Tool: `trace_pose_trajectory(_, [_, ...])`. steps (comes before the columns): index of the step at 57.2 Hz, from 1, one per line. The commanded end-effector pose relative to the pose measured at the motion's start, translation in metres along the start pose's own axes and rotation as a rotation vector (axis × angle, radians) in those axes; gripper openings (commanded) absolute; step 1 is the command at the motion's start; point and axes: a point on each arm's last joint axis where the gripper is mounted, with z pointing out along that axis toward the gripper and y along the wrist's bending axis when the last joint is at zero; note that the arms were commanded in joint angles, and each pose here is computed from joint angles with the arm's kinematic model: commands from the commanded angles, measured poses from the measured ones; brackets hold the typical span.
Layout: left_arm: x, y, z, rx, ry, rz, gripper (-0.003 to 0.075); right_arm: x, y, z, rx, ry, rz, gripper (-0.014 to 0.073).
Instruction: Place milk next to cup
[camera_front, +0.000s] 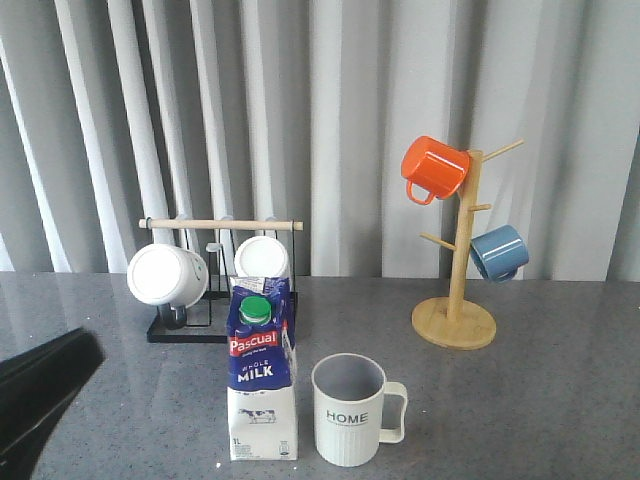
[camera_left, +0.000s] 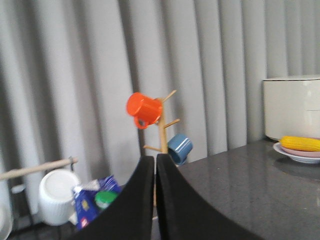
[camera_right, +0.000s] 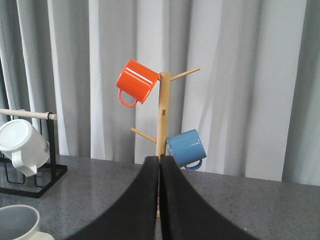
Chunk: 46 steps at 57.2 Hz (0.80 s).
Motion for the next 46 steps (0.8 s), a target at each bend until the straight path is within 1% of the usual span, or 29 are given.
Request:
trace_pose_trajectory(1, [0.003,0.016,-0.020,-0.096,-0.096,-0.083,-0.0008,-0.015,0.000,-0.001,-0.008,-0.098,-0.007,-0.0009])
trace_pose_trajectory(3, [0.012,0.022,-0.028,-0.136,-0.081,-0.098,-0.0008,-0.015,0.000,-0.001,-0.007,-0.097,-0.007,-0.0009])
trace_pose_trajectory(7, [0.027,0.029,-0.041,-0.182,-0.057,-0.093,-0.0008,-0.015,0.000,-0.001,-0.007,-0.097,-0.007,-0.0009])
trace_pose_trajectory(14, [0.045,0.028,-0.062,-0.179,-0.014,-0.015,-0.0008,-0.015,0.000,-0.001,-0.007,-0.097,-0.007,-0.0009])
trace_pose_trajectory(18, [0.055,0.030,-0.073,-0.203,-0.003,-0.016,-0.0008,-0.015,0.000,-0.001,-0.008,-0.098,-0.007,-0.0009])
trace_pose_trajectory(32, [0.092,0.036,-0.118,-0.374,-0.059,-0.022,-0.0008,-0.015,0.000,-0.001,-0.007,-0.097,-0.007,-0.0009])
trace_pose_trajectory(46, [0.104,0.034,-0.136,-0.447,0.036,-0.024,-0.0008,-0.015,0.000,-0.001,-0.007,-0.097,-0.007,-0.0009])
